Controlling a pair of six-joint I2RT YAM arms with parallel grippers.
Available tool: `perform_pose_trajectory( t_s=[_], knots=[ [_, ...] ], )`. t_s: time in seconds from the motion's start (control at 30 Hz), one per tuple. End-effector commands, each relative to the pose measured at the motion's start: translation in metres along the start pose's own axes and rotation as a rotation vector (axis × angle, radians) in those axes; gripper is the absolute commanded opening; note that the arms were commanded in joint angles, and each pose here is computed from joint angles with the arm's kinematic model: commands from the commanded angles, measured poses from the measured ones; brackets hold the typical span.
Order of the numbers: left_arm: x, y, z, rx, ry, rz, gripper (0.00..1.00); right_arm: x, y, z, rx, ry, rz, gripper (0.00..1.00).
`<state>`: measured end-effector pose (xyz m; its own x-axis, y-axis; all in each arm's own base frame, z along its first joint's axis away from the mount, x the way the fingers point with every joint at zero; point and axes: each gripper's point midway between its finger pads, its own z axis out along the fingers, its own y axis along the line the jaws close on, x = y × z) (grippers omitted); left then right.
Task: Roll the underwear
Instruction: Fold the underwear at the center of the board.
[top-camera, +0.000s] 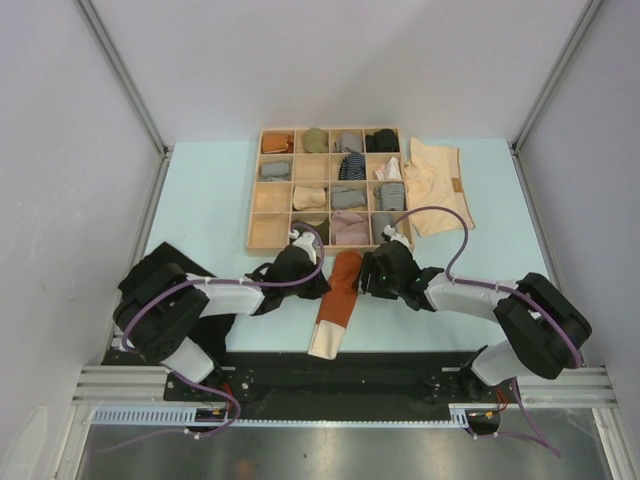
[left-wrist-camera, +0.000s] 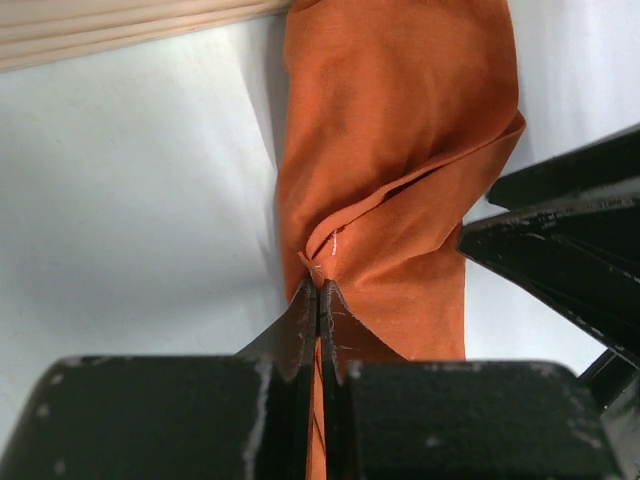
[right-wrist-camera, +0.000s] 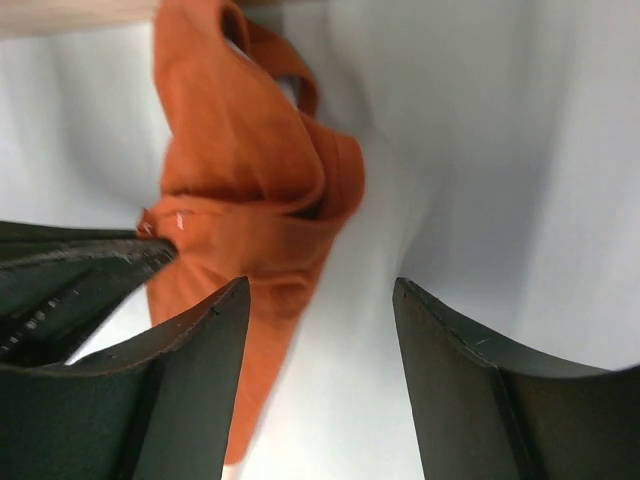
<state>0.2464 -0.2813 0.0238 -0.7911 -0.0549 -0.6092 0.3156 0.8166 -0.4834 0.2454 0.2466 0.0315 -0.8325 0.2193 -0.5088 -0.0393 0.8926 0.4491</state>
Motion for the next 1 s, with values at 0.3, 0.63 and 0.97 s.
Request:
perform_pose_trajectory(
  t_s=[0.3, 0.63, 0.97],
  knots=[
    [-0.008, -0.001, 0.002, 0.009, -0.020, 0.036, 0.00, -0.017, 0.013, 0.029, -0.034, -0.043, -0.044, 0.40],
    [-0.031, -0.008, -0.029, -0.020, -0.073, 0.044, 0.58, -0.026, 0.008, 0.038, 0.037, -0.046, -0.082, 0.01],
    [0.022, -0.010, -0.061, 0.054, 0.011, -0.144, 0.63, -0.035, 0.013, 0.047, 0.054, -0.052, -0.109, 0.00]
  ],
)
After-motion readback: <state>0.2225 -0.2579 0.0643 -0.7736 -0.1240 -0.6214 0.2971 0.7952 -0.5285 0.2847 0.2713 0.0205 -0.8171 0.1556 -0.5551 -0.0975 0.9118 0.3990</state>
